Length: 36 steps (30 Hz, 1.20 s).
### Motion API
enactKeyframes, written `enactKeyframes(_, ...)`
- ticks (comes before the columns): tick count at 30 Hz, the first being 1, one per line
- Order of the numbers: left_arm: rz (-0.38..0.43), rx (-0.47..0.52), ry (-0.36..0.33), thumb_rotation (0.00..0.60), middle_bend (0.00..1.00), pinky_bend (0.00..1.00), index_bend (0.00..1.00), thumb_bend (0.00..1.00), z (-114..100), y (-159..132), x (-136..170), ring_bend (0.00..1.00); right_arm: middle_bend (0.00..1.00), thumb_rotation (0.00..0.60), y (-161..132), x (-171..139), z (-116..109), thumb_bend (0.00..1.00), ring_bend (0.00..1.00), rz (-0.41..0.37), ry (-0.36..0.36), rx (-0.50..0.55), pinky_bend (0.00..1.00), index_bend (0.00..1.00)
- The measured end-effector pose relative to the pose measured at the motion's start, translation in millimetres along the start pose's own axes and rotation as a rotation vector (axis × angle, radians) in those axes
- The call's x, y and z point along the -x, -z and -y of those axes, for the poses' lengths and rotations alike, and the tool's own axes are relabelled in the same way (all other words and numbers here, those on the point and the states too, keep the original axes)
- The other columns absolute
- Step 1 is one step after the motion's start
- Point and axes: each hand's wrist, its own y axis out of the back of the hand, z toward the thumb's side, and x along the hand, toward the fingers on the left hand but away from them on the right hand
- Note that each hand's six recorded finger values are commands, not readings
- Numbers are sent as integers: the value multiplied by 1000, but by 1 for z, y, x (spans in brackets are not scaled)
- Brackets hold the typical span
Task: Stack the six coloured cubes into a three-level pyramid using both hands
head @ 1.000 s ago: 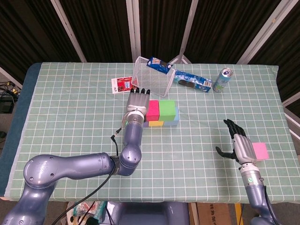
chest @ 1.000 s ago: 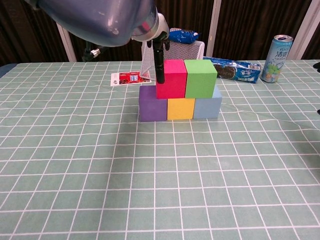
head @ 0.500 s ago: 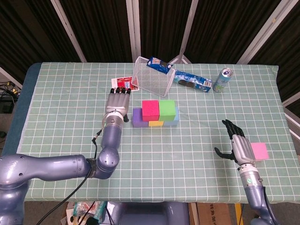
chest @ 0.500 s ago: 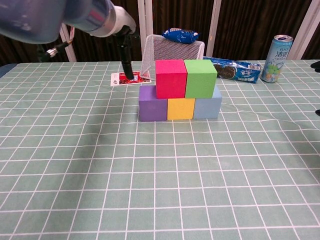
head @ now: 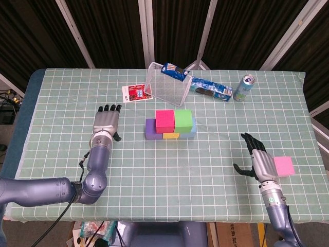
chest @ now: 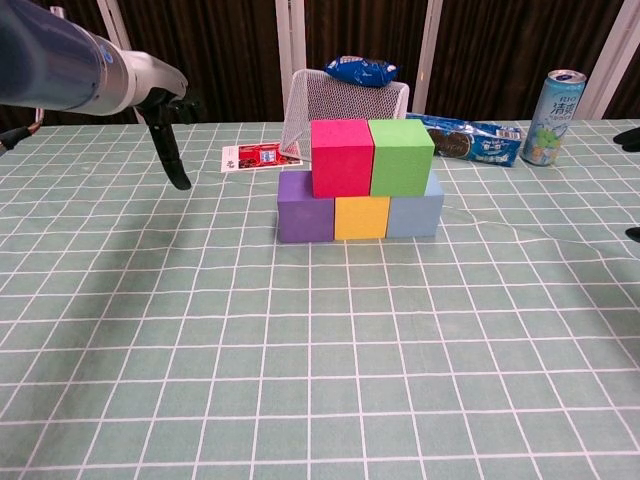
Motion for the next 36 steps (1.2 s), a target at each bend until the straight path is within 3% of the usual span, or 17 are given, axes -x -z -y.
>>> enactKeyframes(11,21,-44,77,600,67,51,0,144,38,-5,1,0,0,600,2,0,2,322,0,6,-5,-2,0,0)
enactKeyframes(17,33,-51,77,600,69,51,0,146,45,-8,3,0,0,600,4,1,1,322,0,11,-4,-4,0,0)
enactKeyframes(26,105,-20,-26,600,63,51,0,137,38,-7,25,0,0,600,7,1,0,322,0,17,0,-28,0,0)
enactKeyframes(36,214,118,-220,600,40,51,0,123,34,20,80,0,0,600,14,1,-6,323,0,40,18,-115,0,0)
